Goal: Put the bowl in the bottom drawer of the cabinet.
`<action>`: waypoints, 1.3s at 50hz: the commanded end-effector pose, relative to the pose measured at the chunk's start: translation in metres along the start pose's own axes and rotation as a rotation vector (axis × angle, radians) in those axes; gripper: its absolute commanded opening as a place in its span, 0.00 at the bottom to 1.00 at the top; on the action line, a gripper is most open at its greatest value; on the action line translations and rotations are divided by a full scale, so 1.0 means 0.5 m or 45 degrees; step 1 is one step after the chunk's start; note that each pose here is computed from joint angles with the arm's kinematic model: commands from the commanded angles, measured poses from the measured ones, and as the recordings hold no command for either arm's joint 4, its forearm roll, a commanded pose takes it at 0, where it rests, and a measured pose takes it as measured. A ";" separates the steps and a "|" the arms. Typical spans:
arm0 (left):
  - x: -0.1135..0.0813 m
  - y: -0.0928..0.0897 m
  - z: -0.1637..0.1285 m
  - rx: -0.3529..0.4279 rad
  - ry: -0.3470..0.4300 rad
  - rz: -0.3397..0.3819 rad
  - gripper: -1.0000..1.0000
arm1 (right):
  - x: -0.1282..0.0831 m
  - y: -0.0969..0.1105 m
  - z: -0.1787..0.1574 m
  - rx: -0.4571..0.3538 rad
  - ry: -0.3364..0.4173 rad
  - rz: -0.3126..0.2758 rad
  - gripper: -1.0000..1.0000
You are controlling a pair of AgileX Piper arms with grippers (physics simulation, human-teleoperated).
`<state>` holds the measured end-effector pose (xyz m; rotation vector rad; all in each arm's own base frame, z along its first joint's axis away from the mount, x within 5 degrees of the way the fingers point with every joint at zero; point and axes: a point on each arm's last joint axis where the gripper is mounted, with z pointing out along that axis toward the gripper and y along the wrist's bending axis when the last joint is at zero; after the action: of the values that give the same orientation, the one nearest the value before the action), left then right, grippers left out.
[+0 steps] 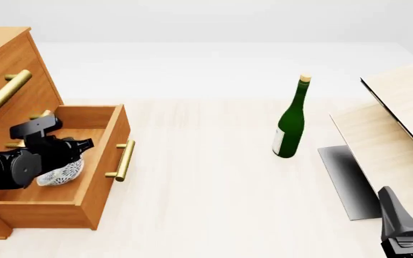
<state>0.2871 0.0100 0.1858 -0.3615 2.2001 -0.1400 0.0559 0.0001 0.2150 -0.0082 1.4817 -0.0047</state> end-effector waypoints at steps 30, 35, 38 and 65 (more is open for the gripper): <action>-0.016 -0.011 -0.015 0.030 -0.060 -0.018 1.00 | 0.000 0.000 0.000 0.000 0.000 0.000 1.00; -0.024 -0.037 -0.024 0.083 -0.089 -0.028 1.00 | 0.000 0.000 0.000 0.000 0.000 0.000 1.00; -0.026 -0.051 -0.032 0.119 -0.115 -0.045 1.00 | 0.000 0.000 0.000 0.000 0.000 0.000 1.00; -0.062 -0.097 -0.071 0.241 -0.254 -0.026 1.00 | 0.000 0.000 0.000 0.000 0.000 0.000 1.00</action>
<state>0.2874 -0.0221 0.2312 -0.3071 2.0108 -0.2886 0.0559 0.0001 0.2150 -0.0082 1.4817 -0.0047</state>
